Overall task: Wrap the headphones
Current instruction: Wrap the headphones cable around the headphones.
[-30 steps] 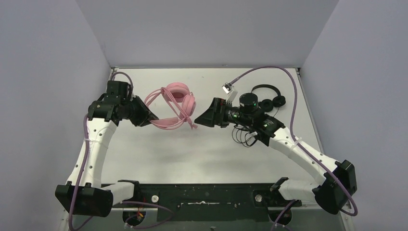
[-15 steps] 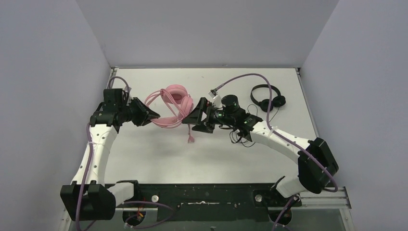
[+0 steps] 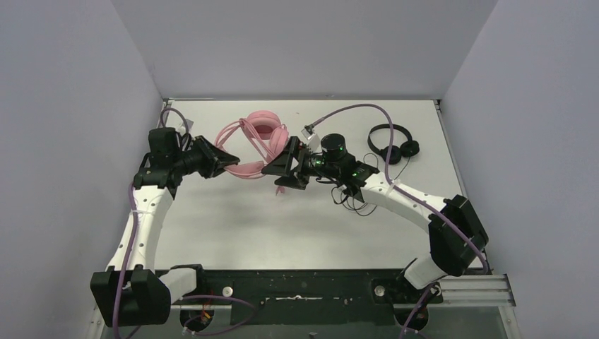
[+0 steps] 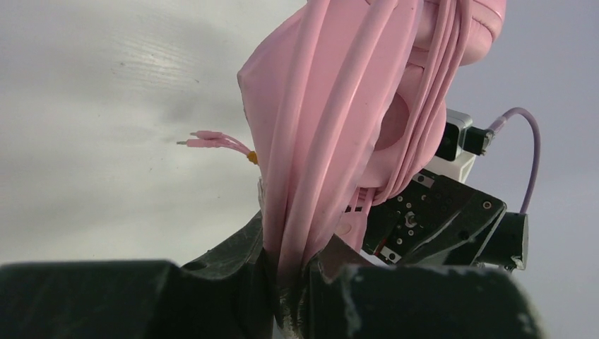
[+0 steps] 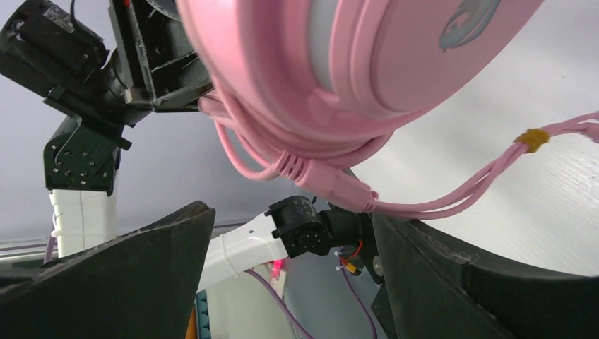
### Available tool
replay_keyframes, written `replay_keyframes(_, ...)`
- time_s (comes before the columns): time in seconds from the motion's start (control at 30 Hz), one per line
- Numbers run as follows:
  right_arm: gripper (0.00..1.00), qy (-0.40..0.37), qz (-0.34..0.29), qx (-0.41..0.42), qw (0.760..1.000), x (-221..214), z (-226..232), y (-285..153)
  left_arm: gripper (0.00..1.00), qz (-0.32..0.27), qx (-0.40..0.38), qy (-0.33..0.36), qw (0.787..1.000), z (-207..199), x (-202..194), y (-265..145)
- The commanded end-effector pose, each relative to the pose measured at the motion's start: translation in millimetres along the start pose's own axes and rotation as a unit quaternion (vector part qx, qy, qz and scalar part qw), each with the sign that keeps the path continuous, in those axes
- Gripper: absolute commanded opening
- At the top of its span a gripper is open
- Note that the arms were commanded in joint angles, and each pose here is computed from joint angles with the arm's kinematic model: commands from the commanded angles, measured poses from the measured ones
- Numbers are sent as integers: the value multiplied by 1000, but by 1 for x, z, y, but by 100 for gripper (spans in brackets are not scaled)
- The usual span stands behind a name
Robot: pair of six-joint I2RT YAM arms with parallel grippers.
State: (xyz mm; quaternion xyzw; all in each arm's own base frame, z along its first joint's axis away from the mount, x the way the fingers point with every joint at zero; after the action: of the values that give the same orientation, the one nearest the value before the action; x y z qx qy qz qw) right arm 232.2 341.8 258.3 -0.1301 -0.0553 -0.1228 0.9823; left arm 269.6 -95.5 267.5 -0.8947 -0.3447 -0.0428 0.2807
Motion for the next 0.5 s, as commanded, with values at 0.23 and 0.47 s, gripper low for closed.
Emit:
replay_keyframes(0.23, 95, -76, -6, 69, 995, 10, 40, -1, 0, 12, -133, 70, 989, -44, 0, -18)
replay_keyframes(0.47, 99, -68, -16, 66, 995, 8, 42, -8, 0, 0, -143, 65, 988, -44, 0, -17)
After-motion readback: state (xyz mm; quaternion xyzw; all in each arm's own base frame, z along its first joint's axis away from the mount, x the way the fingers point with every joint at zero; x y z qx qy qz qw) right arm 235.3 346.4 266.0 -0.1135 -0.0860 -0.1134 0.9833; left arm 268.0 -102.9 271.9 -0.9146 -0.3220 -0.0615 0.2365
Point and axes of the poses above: each gripper's point midway between its finger pads, its own y axis out along the fingers, its own z axis along the line the jaws close on, x = y × z, the point moved 5 cm from there along -y, back along the fingers, and after that the axes turned 6 degrees about y, right-handed, at the moved point
